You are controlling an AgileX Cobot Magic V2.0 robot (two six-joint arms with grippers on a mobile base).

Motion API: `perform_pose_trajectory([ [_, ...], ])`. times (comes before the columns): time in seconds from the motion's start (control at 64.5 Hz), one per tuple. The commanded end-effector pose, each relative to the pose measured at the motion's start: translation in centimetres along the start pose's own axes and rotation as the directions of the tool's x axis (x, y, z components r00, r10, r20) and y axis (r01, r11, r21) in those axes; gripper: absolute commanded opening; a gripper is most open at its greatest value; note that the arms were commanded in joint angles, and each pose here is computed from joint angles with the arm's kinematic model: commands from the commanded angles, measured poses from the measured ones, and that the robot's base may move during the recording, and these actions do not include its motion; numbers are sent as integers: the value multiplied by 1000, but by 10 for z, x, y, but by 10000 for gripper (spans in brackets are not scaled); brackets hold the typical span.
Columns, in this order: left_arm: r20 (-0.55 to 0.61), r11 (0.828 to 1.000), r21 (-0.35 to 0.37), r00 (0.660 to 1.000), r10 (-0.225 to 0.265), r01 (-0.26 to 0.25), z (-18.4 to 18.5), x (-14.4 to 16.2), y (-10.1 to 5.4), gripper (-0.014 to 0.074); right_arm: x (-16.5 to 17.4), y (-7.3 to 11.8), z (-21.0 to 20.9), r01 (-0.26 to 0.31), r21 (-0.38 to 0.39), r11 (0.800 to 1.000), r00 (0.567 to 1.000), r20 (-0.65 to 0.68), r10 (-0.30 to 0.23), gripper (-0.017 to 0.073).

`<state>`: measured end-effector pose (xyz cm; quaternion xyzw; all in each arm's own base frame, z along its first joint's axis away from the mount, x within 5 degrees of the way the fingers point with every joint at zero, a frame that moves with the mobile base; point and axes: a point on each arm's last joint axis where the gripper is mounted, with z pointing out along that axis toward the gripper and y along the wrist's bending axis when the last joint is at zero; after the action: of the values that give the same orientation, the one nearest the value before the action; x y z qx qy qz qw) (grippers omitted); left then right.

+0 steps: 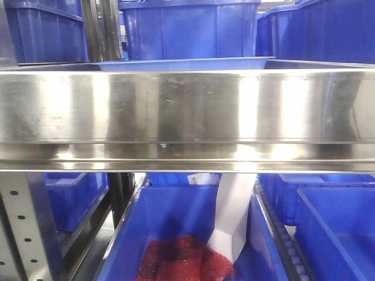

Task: Grab blue tray and place on right shelf

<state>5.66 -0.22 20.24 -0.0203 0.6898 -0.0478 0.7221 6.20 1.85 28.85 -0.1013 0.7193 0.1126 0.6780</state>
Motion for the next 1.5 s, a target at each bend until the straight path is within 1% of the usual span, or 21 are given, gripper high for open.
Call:
perform_pose_trajectory([
  [0.0, 70, 1000, -1, 998, -3, 3, 0, 2, 1, -48, -17, 1, -2, 18, -9, 1000, 994, 110, -17, 56],
  [0.093, 70, 1000, -1, 998, -3, 3, 0, 2, 1, -48, -17, 1, -1, 18, -8, 1000, 994, 111, -17, 56],
  [0.14, 70, 1000, -1, 998, -3, 3, 0, 2, 1, -48, -17, 0, -1, 37, 7, 999, 993, 112, -37, 56],
  [0.217, 70, 1000, -1, 998, -3, 3, 0, 2, 1, -48, -15, -3, -1, 52, 69, 996, 992, 108, -59, 56],
  [0.279, 70, 1000, -1, 998, -3, 3, 0, 2, 1, -48, -9, -7, -1, 33, 128, 991, 994, 100, -46, 56],
  [0.31, 70, 1000, -1, 998, -3, 3, 0, 2, 1, -48, -5, -10, -2, 23, 164, 986, 994, 97, -40, 56],
  [0.326, 70, 1000, -1, 998, -3, 3, 0, 2, 1, -48, -1, -11, -1, 8, 177, 984, 995, 93, -25, 56],
  [0.341, 70, 1000, -1, 998, -3, 3, 0, 2, 1, -48, 1, -11, -2, 8, 191, 981, 995, 95, -27, 56],
  [0.403, 70, 1000, -1, 998, -3, 3, 0, 2, 1, -48, 13, -16, -3, -19, 258, 966, 994, 108, -10, 56],
  [0.45, 70, 1000, -1, 998, -3, 3, 0, 2, 1, -48, 23, -18, -5, -24, 299, 954, 993, 121, -13, 56],
  [0.512, 70, 1000, -1, 998, -3, 3, 0, 2, 1, -48, 38, -20, -6, -26, 327, 945, 990, 136, -20, 56],
  [0.651, 70, 1000, -1, 998, -3, 3, 0, 2, 1, -48, 71, -20, -8, -27, 333, 943, 986, 166, -31, 56],
  [0.698, 70, 1000, -1, 998, -3, 3, 0, 2, 1, -48, 75, -19, -9, -32, 332, 943, 982, 189, -33, 56],
  [0.713, 70, 1000, -1, 998, -3, 3, 0, 2, 1, -48, 77, -19, -10, -32, 331, 943, 986, 164, -24, 56],
  [0.729, 70, 1000, -1, 998, -3, 3, 0, 2, 1, -48, 78, -19, -10, -27, 332, 943, 988, 155, -26, 56],
  [1.488, 69, 1000, -2, 998, -3, 3, 0, 2, 1, -48, 79, -19, -9, -26, 332, 943, 990, 140, -22, 56],
])
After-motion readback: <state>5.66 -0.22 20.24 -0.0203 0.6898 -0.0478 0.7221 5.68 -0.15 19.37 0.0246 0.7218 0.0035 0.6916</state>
